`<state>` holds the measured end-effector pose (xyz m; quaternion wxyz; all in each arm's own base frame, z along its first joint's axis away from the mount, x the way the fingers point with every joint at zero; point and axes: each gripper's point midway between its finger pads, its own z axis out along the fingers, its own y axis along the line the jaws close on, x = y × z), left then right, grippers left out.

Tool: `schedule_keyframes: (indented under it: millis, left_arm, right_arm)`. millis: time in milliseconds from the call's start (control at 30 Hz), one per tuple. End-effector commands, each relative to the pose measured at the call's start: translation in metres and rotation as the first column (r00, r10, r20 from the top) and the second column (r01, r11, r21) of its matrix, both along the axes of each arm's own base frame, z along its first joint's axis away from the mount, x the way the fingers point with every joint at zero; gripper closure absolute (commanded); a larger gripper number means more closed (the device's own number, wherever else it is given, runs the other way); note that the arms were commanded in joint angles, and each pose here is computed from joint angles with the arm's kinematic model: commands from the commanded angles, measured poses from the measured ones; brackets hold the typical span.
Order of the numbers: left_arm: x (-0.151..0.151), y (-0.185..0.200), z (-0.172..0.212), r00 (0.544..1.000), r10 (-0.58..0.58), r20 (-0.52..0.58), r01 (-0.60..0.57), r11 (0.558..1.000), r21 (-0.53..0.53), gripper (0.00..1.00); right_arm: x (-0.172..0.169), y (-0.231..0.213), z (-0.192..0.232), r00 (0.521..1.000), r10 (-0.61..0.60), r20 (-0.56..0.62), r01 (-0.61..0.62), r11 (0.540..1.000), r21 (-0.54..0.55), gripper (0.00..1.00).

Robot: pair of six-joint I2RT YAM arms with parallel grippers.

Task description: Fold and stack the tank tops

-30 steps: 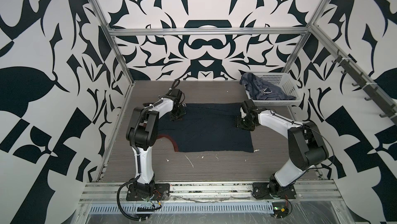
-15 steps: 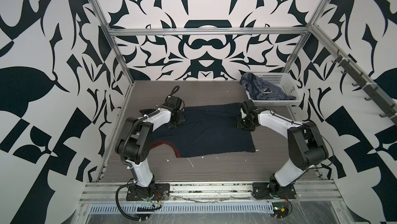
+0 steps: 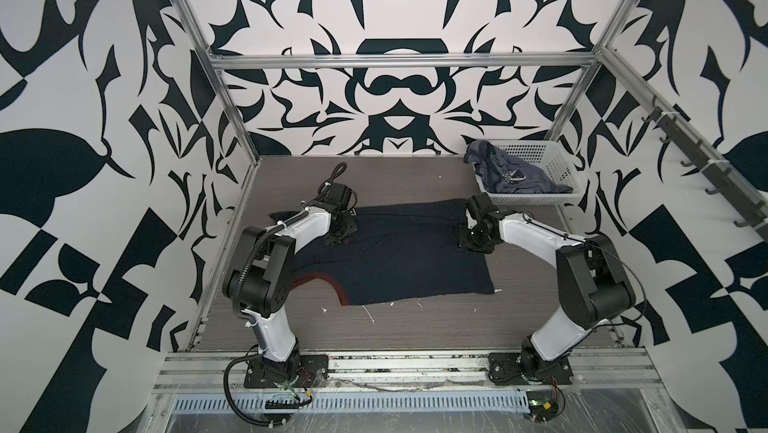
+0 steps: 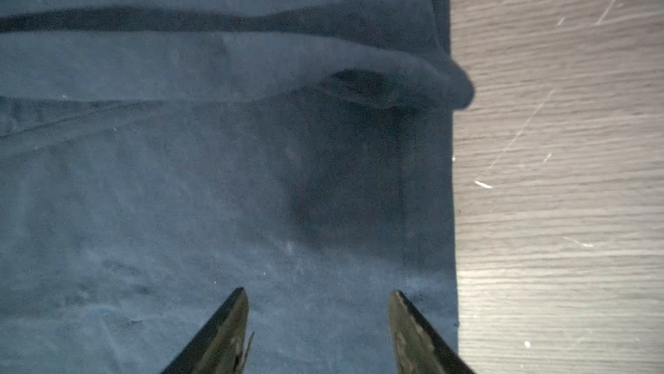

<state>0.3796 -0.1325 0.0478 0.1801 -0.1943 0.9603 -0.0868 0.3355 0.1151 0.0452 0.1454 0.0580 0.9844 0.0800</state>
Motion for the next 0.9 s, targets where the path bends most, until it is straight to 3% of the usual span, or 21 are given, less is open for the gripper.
schedule_keyframes:
  millis: [0,200,467,867]
  left_arm:
    - [0.001,0.003,-0.003,1.0,0.01,-0.028,-0.009,1.0,0.02,0.66]
    - [0.001,0.0,-0.011,0.999,0.005,-0.041,-0.004,1.0,0.008,0.69]
    - [-0.001,0.001,-0.018,0.998,0.012,-0.063,-0.011,1.0,0.019,0.61]
    - [0.002,0.003,-0.016,0.998,0.011,-0.054,-0.009,0.999,0.033,0.83]
  right_arm:
    - [-0.003,-0.005,-0.003,1.0,0.002,-0.014,-0.002,1.0,-0.024,0.34]
    - [-0.003,-0.004,-0.003,1.0,0.004,-0.011,-0.004,1.0,-0.022,0.34]
    - [-0.003,-0.003,-0.003,1.0,0.006,-0.014,-0.007,1.0,-0.019,0.34]
    - [-0.006,-0.004,-0.004,1.0,0.007,-0.017,-0.008,1.0,-0.021,0.34]
